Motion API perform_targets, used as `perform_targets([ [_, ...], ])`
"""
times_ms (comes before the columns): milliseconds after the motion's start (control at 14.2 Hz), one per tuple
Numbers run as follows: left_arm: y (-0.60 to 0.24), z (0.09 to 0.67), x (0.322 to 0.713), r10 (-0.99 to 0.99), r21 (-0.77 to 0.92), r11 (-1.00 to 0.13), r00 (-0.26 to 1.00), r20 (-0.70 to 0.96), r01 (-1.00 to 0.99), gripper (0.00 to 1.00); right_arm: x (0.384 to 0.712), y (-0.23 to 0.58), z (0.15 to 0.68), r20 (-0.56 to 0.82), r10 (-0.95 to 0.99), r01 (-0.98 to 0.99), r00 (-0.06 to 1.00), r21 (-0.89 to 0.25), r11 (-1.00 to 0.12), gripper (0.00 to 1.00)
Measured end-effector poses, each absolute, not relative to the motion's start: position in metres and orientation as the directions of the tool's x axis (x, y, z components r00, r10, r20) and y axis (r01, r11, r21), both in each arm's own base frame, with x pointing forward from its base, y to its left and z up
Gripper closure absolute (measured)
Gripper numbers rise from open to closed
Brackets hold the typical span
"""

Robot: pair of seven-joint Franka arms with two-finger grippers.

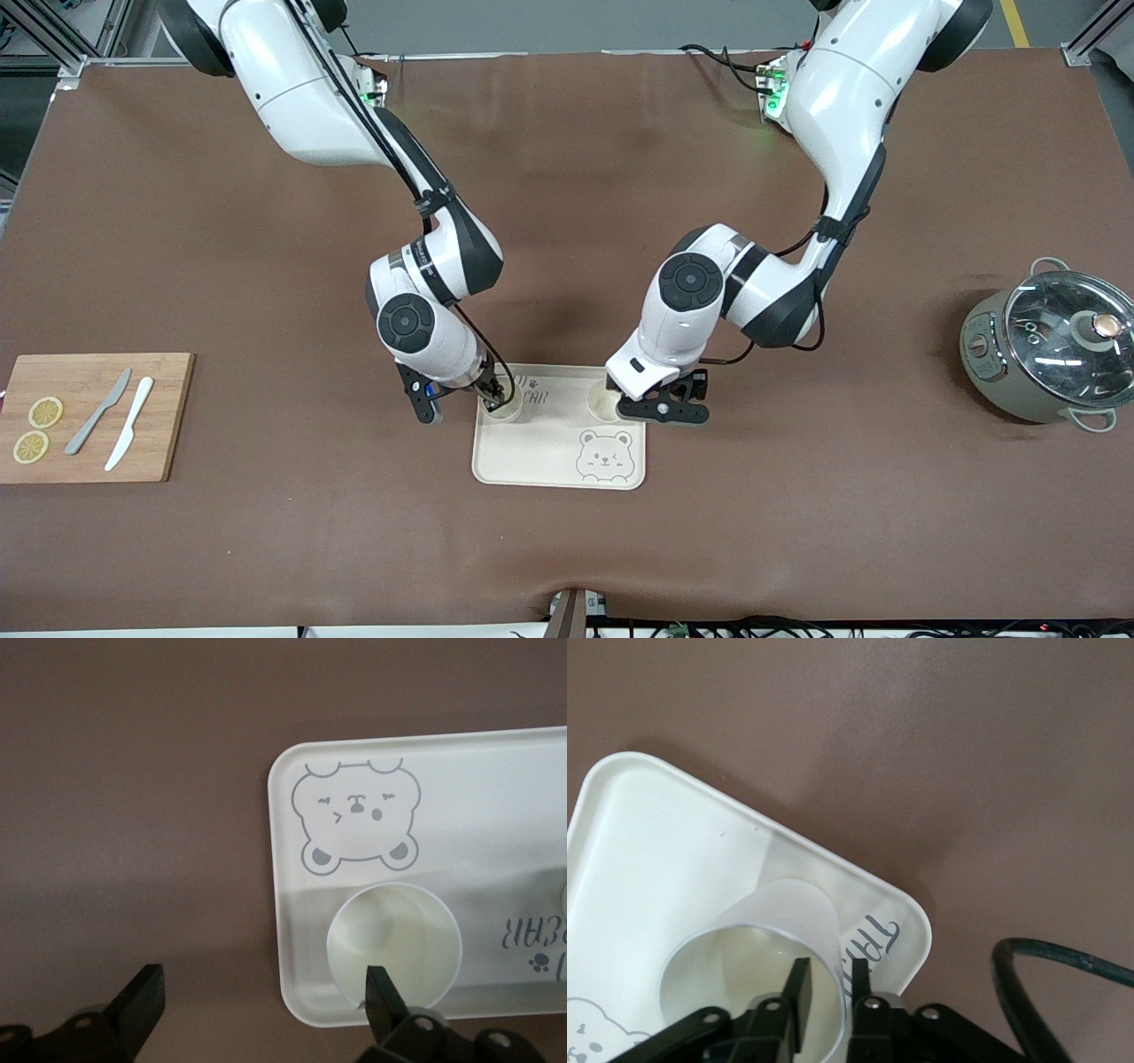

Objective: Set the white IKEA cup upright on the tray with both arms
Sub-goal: 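Open both grippers to release the cups on the tray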

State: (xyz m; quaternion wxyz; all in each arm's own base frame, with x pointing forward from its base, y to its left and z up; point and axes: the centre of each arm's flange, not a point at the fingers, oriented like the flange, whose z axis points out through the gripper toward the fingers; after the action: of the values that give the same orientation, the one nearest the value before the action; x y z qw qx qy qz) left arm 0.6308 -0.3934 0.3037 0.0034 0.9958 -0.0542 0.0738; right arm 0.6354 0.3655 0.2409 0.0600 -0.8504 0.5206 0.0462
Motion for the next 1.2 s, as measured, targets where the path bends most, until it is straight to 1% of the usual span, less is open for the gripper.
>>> perform_targets([
  [212, -0.387, 0.334, 0.624, -0.101, -0.034, -0.995, 0.988, 0.115, -0.098, 0.00, 0.637, 0.364, 0.243, -0.136, -0.880, -0.891, 0.454, -0.057, -0.451, 0.37],
  [283, -0.386, 0.342, 0.623, -0.102, -0.041, -0.994, 0.988, 0.112, -0.098, 0.00, 0.639, 0.363, 0.246, -0.134, -0.881, -0.891, 0.454, -0.059, -0.450, 0.28],
  [353, -0.384, 0.347, 0.622, -0.102, -0.047, -0.994, 0.989, 0.109, -0.098, 0.00, 0.640, 0.361, 0.249, -0.133, -0.882, -0.891, 0.453, -0.044, -0.451, 0.16],
  [424, -0.381, 0.351, 0.622, -0.102, -0.048, -0.994, 0.989, 0.107, -0.097, 0.00, 0.640, 0.359, 0.253, -0.134, -0.882, -0.891, 0.452, -0.010, -0.455, 0.07],
  [494, -0.378, 0.355, 0.623, -0.103, -0.045, -0.994, 0.989, 0.102, -0.098, 0.00, 0.642, 0.357, 0.262, -0.136, -0.882, -0.889, 0.451, 0.022, -0.458, 0.00],
  [706, -0.357, 0.373, 0.627, -0.125, -0.048, -0.991, 0.990, 0.065, -0.122, 0.00, 0.654, 0.339, 0.307, -0.148, -0.888, -0.886, 0.436, 0.105, -0.452, 0.00],
  [989, -0.285, 0.420, 0.645, -0.160, -0.058, -0.986, 0.987, 0.032, -0.158, 0.00, 0.671, 0.283, 0.352, -0.164, -0.911, -0.889, 0.379, 0.208, -0.408, 0.00],
  [1201, -0.233, 0.444, 0.656, -0.162, -0.068, -0.985, 0.986, 0.039, -0.159, 0.00, 0.683, 0.238, 0.404, -0.174, -0.912, -0.901, 0.372, 0.167, -0.399, 0.00],
])
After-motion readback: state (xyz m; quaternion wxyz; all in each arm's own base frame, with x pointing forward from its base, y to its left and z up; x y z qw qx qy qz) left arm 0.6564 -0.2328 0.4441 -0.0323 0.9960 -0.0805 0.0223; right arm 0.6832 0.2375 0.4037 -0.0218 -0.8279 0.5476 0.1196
